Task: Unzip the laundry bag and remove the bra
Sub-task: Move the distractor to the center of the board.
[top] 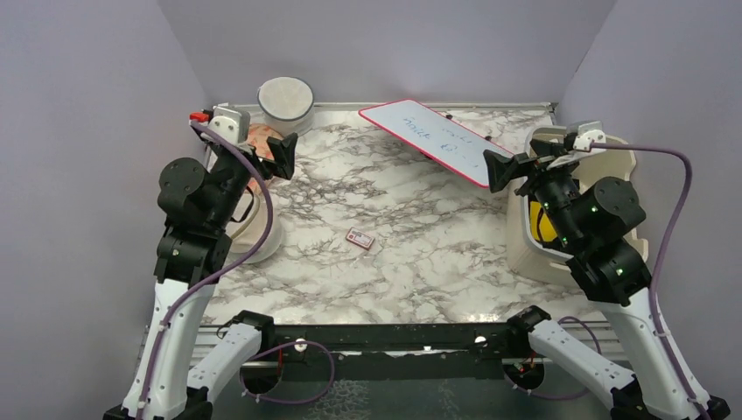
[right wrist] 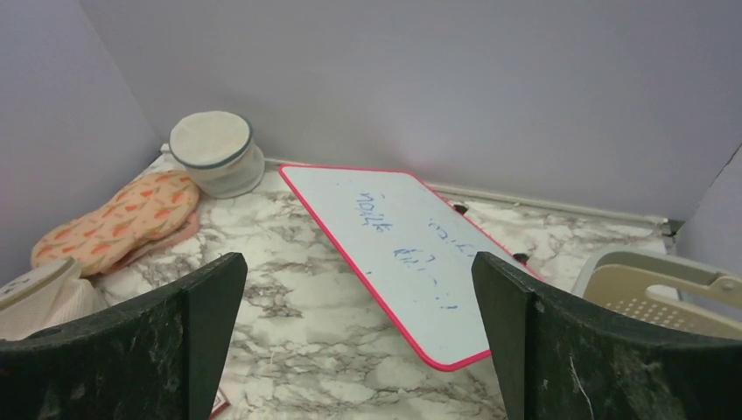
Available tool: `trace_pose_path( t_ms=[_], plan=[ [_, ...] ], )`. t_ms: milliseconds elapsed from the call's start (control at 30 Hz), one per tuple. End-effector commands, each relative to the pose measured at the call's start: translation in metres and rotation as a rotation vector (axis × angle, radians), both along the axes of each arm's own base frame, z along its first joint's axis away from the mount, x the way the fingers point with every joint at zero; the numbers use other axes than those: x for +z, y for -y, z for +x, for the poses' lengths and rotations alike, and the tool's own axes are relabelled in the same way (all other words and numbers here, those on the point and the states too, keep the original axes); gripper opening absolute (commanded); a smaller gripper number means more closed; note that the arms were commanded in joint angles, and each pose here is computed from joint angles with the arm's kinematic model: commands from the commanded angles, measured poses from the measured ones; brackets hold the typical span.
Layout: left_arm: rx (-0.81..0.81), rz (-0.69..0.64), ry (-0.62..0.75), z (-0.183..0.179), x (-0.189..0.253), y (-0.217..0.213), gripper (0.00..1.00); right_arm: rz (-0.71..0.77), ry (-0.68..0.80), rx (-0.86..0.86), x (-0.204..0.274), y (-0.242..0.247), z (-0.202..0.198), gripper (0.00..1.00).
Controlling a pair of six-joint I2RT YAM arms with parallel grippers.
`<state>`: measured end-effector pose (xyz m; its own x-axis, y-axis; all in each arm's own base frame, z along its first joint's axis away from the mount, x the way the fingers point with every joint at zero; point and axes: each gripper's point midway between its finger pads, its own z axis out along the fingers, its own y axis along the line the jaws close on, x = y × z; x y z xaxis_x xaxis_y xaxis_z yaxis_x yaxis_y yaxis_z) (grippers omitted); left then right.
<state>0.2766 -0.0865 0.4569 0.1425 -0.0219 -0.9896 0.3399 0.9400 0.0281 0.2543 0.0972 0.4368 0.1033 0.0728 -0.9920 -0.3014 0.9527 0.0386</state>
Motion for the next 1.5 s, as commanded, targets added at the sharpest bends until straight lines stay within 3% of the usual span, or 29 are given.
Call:
trace_pose_path(
  t_ms=[0,400,633,967,1233,1467],
  plan=[
    [0.064,-0.046,-0.009,0.016,-0.018,-0.006,0.99,0.082,-0.058,-0.03,-0.021,-0.002,0.014,1.0],
    [0.192,-0.072,-0.181,0.053,-0.115,-0.005,0.99,0.16,-0.244,0.052,-0.097,-0.027,0.022,1.0],
    [0.328,-0.052,-0.276,0.061,-0.154,-0.009,0.99,0.164,-0.301,0.239,-0.119,-0.056,0.006,1.0],
    [0.544,0.065,-0.426,0.046,-0.201,-0.041,0.99,0.118,-0.439,0.695,-0.139,-0.135,-0.024,1.0],
    [0.703,0.186,-0.518,0.029,-0.237,-0.071,0.99,-0.002,-0.689,0.873,-0.192,-0.246,-0.059,1.0],
    [0.723,0.007,-0.401,0.017,-0.214,-0.081,0.99,-0.03,-0.875,0.903,-0.273,-0.299,-0.071,1.0]
  ],
)
